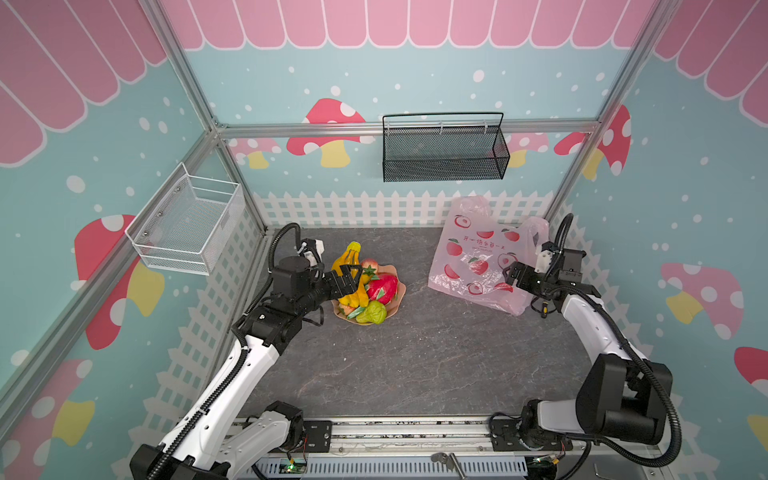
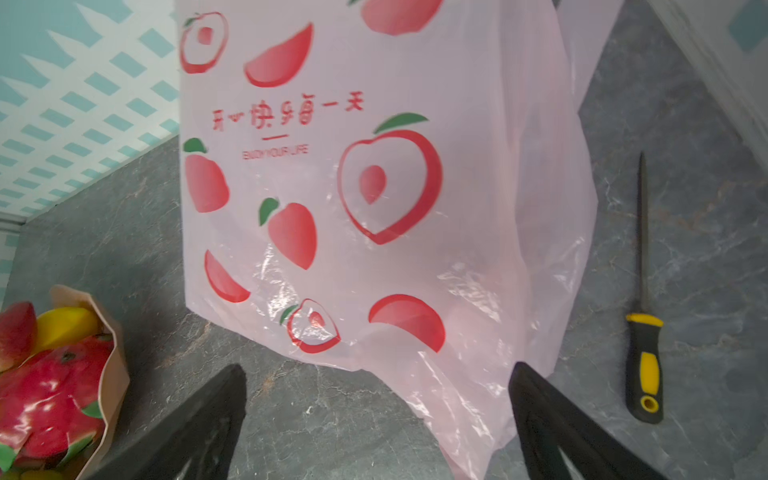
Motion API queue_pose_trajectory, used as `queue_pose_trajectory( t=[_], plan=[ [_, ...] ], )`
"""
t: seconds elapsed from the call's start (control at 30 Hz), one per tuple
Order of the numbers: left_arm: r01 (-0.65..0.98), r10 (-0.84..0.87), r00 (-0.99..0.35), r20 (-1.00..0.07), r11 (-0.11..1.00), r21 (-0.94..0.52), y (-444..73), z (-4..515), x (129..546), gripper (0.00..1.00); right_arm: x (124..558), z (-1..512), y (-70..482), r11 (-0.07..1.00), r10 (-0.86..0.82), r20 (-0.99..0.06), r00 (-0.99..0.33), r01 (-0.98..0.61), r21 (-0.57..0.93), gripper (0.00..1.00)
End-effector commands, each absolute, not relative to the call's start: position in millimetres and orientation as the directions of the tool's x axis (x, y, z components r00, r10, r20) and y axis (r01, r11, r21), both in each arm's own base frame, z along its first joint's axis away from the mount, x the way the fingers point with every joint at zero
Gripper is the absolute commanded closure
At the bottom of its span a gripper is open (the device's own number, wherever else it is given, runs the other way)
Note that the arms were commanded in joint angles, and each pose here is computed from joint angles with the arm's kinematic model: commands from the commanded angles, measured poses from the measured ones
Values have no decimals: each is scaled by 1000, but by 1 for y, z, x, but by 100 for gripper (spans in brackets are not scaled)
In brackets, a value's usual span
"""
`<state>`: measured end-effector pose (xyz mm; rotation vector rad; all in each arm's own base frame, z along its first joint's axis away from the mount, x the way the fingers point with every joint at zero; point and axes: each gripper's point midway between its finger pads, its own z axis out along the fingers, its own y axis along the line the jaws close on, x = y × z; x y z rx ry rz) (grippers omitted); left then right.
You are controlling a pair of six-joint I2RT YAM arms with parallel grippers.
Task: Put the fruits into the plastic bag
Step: 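Reach the right gripper to the pink bag's edge while left hovers by bowl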
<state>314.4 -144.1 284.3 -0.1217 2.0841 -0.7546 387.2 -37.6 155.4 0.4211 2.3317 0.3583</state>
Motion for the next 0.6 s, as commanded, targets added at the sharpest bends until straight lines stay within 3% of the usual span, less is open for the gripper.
queue_pose_trajectory(
  t=[0.0, 0.4, 0.57],
  plan=[
    [209, -336, -644, -687, 787, -580, -159, 288, 298, 1, 373, 126, -46, 871, 465, -526, -712, 260, 418, 0],
    [211, -340, -659, -670, 772, -599, -162, 286, 288, 1, 372, 77, -35, 827, 502, -473, -724, 241, 508, 17],
    [210, -339, -662, -669, 772, -600, -163, 286, 287, 1, 372, 68, -33, 809, 525, -445, -726, 264, 525, 30]
  ],
)
